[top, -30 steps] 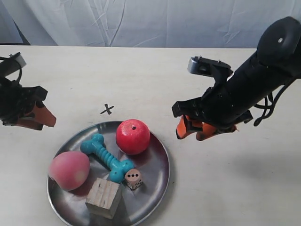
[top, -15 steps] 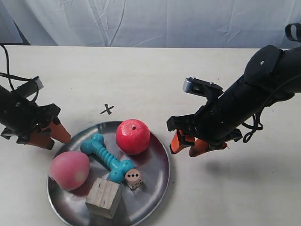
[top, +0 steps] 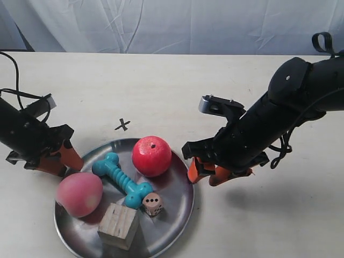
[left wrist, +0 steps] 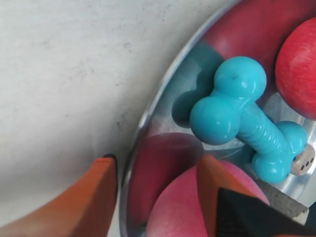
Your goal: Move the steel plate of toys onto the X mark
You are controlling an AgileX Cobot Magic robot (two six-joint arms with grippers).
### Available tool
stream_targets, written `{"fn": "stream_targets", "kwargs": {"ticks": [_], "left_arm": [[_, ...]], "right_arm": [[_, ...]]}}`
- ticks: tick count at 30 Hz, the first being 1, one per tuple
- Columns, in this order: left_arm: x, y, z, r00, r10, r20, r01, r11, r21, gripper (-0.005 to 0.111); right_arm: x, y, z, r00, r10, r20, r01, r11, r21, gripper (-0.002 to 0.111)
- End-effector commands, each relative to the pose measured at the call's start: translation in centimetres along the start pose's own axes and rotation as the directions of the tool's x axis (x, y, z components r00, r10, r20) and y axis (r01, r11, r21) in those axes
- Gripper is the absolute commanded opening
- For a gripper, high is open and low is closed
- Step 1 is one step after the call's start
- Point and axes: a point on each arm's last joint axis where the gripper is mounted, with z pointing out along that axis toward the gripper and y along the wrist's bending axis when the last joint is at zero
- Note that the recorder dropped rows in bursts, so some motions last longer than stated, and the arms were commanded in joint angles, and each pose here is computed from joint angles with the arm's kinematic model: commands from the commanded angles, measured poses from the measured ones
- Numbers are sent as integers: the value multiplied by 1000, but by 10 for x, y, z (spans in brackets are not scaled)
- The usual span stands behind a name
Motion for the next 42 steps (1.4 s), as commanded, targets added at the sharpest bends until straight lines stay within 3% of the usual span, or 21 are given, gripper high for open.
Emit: {"fn": "stream_targets", "kwargs": {"ticks": [1,6,15,25,42], "left_arm": [[2,-5,6,999,22,-30,-22,1000,3,48],[2,-10,11,998,41,-45,-42,999,-15,48],[4,-4,12,997,-20,-73,12,994,-109,48],[4,-5,12,997,-24,-68,17,994,-106,46],[3,-5,13,998,-19,-59,13,995,-97,46]], "right_arm": [[1,-1,2,1000,-19,-2,19,1000,12,55],[1,-1,2,1000,-19,-2,19,1000,12,55],[3,-2,2,1000,-20,-16,20,1000,21,55],[14,-8,10,996,83,-23,-83,997,8,55],[13,-12,25,990,136,-49,-136,991,0,55]]}}
